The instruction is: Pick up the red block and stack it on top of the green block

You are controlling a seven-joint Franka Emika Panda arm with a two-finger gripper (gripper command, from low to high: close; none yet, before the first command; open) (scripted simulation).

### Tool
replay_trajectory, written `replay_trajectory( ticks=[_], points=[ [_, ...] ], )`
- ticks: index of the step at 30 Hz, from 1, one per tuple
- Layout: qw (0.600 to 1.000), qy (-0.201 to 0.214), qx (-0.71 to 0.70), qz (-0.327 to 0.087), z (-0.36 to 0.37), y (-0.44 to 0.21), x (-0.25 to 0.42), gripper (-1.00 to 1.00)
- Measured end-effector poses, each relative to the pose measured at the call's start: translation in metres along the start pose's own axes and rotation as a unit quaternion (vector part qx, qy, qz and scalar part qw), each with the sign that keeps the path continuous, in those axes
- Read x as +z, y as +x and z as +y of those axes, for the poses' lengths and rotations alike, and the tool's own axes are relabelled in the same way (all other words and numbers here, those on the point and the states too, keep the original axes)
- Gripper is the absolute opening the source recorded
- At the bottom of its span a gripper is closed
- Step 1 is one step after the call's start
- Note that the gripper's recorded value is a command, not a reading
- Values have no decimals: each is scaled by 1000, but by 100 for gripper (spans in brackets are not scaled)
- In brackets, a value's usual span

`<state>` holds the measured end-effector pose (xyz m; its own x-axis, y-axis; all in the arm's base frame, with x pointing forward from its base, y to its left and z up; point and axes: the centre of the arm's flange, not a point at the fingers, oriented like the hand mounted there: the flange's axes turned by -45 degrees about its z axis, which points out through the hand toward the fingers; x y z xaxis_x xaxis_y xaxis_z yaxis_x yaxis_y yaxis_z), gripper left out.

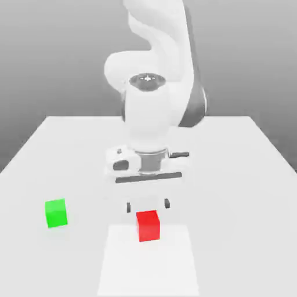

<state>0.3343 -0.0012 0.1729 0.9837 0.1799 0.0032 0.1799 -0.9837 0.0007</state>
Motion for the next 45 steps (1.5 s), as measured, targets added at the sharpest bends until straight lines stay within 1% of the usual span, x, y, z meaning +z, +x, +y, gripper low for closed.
replay_trajectory(
  ticks=[2, 3, 10, 18, 26, 34, 41, 42, 45],
  points=[
    [1000, 0, 0, -1, 0, -2, 18, 0],
    [1000, 0, 0, -1, 0, -3, 25, -100],
    [1000, 0, 0, -2, 0, -3, 27, -100],
    [1000, 0, 1, -2, 2, -3, -31, -100],
    [996, 0, 87, -2, 107, -29, -53, -100],
    [983, 0, 181, -2, 212, -98, -72, -100],
    [981, 1, 194, -1, 226, -110, -19, -100],
    [981, 1, 193, -1, 225, -110, -11, 100],
    [981, 1, 193, -2, 225, -110, -11, 100]
  ],
)
